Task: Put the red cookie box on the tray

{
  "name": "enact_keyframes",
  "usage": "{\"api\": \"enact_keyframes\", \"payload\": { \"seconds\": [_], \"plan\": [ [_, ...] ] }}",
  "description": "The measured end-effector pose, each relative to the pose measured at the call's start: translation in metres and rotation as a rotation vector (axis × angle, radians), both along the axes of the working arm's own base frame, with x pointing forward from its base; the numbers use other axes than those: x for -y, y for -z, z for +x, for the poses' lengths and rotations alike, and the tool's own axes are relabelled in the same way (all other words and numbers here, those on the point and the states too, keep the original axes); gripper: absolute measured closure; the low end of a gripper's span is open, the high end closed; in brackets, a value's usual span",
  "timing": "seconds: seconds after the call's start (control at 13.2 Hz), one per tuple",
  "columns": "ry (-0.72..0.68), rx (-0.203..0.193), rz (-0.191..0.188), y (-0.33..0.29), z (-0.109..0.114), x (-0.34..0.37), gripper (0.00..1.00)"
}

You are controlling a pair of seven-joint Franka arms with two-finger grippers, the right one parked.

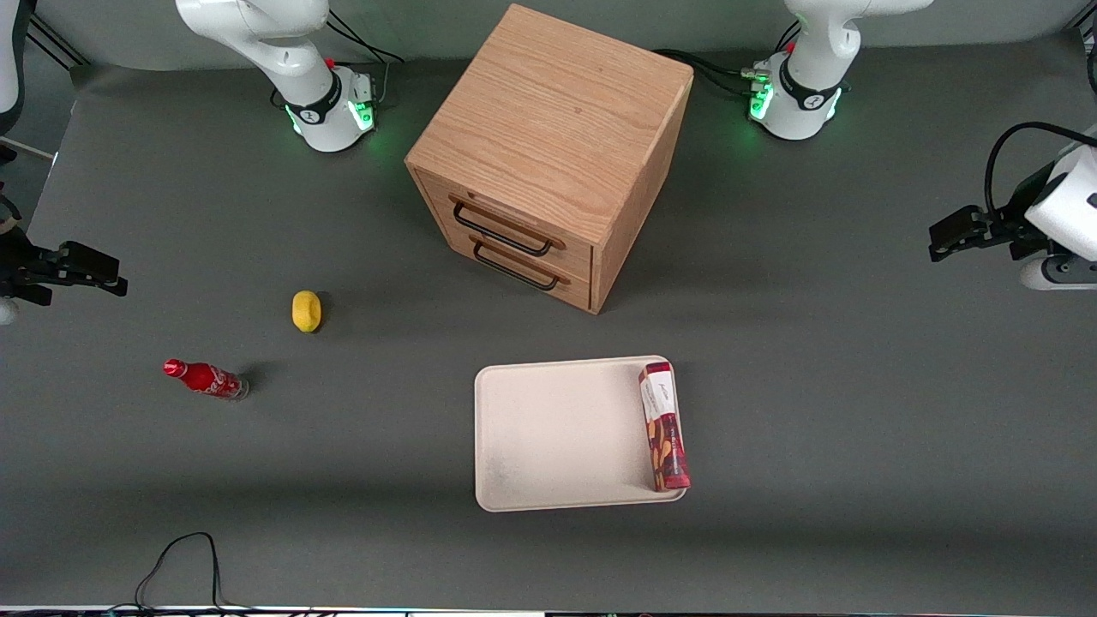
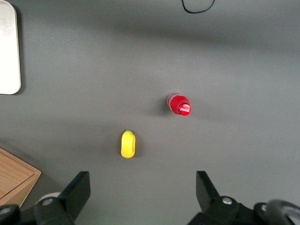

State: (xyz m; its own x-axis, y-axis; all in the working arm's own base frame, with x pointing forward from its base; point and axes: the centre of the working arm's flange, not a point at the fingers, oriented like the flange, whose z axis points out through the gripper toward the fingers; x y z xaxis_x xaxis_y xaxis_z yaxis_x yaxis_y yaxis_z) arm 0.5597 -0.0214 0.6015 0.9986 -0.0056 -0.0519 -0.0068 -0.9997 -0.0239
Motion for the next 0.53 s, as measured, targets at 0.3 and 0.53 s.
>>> {"api": "enact_keyframes", "payload": {
  "seconds": [0.3,0.53],
  "plan": [
    [0.012,-0.006,-0.001,0.0004,-0.0005,0.0000,0.00],
    [0.013,-0.014,-0.001,0.0010,-0.0014,-0.0013,0.00]
  ]
}}
